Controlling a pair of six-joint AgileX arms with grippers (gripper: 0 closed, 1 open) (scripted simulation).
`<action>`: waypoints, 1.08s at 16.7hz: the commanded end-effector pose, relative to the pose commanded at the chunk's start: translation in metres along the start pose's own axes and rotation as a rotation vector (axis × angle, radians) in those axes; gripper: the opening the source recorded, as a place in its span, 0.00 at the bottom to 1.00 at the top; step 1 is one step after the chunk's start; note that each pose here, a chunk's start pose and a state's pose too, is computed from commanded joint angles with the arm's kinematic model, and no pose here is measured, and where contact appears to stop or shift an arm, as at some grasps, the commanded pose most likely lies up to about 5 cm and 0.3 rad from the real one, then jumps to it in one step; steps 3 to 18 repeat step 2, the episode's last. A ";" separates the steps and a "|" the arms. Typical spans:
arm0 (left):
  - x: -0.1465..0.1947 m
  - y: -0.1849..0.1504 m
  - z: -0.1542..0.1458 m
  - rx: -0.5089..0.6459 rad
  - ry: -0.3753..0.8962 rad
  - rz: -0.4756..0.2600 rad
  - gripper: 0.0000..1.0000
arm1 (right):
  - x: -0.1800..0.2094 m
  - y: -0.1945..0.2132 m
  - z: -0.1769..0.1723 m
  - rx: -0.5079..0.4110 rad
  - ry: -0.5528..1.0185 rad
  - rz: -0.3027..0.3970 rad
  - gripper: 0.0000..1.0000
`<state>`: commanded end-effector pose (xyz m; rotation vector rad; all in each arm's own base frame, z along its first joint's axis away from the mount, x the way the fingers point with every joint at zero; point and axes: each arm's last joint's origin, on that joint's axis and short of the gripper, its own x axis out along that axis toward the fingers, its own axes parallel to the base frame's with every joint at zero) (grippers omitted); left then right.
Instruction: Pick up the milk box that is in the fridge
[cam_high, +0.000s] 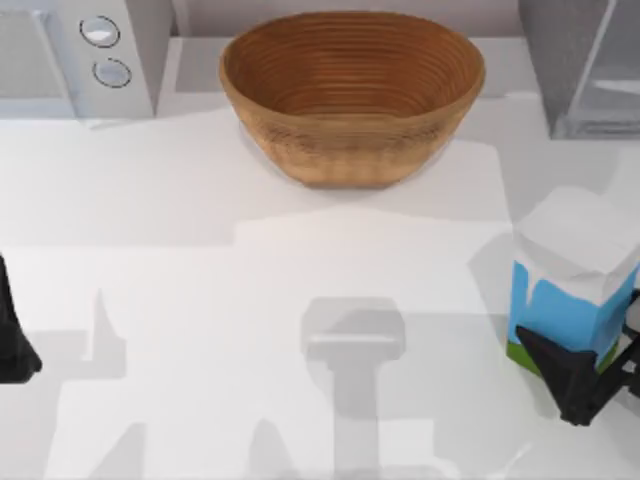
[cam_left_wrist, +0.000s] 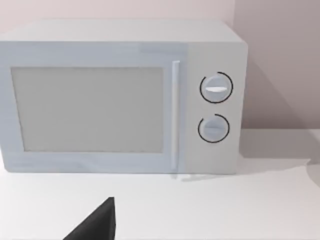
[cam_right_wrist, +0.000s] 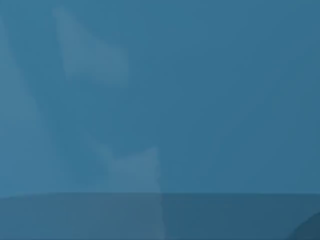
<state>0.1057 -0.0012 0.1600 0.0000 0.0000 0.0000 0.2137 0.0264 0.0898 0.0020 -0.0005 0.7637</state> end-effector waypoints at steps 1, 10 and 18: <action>0.000 0.000 0.000 0.000 0.000 0.000 1.00 | 0.000 0.000 0.000 0.000 0.000 0.000 1.00; 0.000 0.000 0.000 0.000 0.000 0.000 1.00 | 0.000 0.000 0.000 0.000 0.000 0.000 1.00; 0.000 0.000 0.000 0.000 0.000 0.000 1.00 | 0.000 0.000 0.000 0.000 0.000 0.000 1.00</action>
